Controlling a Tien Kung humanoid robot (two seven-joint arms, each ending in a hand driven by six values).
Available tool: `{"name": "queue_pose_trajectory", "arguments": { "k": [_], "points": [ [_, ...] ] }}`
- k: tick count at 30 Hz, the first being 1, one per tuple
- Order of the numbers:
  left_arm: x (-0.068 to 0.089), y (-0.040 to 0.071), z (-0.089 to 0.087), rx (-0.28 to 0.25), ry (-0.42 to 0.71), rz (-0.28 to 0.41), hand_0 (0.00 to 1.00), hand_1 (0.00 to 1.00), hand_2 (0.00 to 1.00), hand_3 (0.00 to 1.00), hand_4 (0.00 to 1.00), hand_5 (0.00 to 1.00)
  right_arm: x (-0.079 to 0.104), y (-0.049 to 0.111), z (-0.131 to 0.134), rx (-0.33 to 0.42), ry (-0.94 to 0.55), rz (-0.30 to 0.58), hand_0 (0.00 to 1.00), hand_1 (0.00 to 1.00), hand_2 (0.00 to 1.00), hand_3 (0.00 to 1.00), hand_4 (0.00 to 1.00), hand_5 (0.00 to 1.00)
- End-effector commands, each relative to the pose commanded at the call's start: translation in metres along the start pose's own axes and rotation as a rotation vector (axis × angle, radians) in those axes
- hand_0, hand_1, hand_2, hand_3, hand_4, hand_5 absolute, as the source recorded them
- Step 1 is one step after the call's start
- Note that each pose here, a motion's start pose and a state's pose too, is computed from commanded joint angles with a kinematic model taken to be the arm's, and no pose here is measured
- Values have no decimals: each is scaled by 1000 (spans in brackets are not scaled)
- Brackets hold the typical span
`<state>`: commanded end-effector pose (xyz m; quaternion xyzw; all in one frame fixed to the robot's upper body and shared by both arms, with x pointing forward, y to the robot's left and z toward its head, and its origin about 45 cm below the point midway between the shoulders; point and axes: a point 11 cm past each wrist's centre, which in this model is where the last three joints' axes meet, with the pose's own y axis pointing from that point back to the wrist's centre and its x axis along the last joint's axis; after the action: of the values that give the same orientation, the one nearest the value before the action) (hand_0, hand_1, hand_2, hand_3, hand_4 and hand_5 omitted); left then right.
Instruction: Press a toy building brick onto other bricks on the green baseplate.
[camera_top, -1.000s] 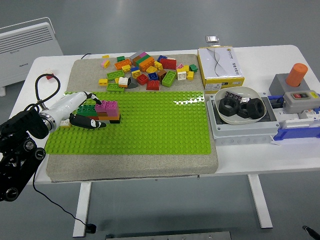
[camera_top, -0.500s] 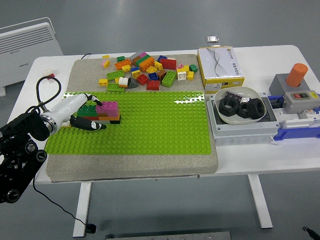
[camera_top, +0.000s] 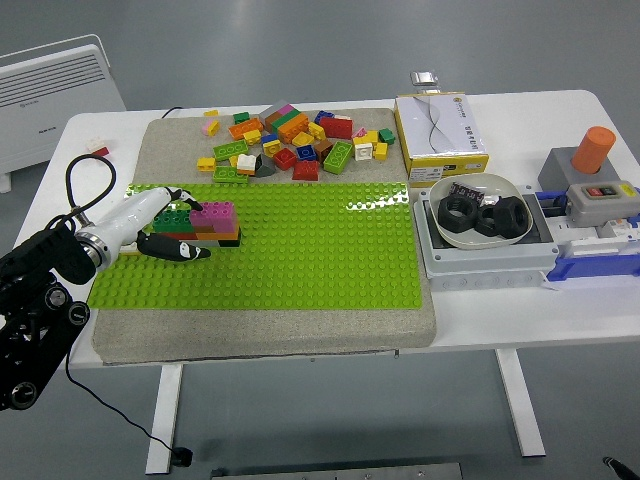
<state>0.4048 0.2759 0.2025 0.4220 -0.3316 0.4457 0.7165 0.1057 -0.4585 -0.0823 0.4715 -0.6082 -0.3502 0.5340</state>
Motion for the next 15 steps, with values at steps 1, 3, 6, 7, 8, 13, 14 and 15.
{"name": "queue_pose_trajectory", "arguments": {
  "k": [1,3,6,7,8,13,14,15],
  "points": [
    [2,1,1,-2,8,10,981,964,921,680,978,302,0,0,0,0,0,0,682,618,647,679,724,905],
    [7,3,3,-7,26,32,981,964,921,680,978,302,0,0,-1,2,1,0,682,618,647,679,724,905],
    [14,6,7,-15,49,64,980,961,918,679,974,299,0,0,-1,3,6,0,682,618,649,679,723,905],
    [17,7,8,-19,58,78,980,961,918,679,974,299,0,0,-2,4,9,-1,682,618,649,679,723,905],
    [19,8,9,-20,62,85,980,961,918,679,974,299,0,0,-2,4,10,-1,682,618,649,679,723,905],
    [26,16,12,-42,111,152,976,950,908,666,968,296,-1,0,-4,10,13,-7,682,618,650,679,723,906],
    [25,16,13,-49,113,153,976,950,908,666,968,296,-1,0,-3,11,9,-7,682,618,650,679,723,906],
    [23,17,14,-59,112,152,976,950,908,666,968,296,-1,0,-2,12,1,-8,682,618,650,679,723,906]
  ]
}}
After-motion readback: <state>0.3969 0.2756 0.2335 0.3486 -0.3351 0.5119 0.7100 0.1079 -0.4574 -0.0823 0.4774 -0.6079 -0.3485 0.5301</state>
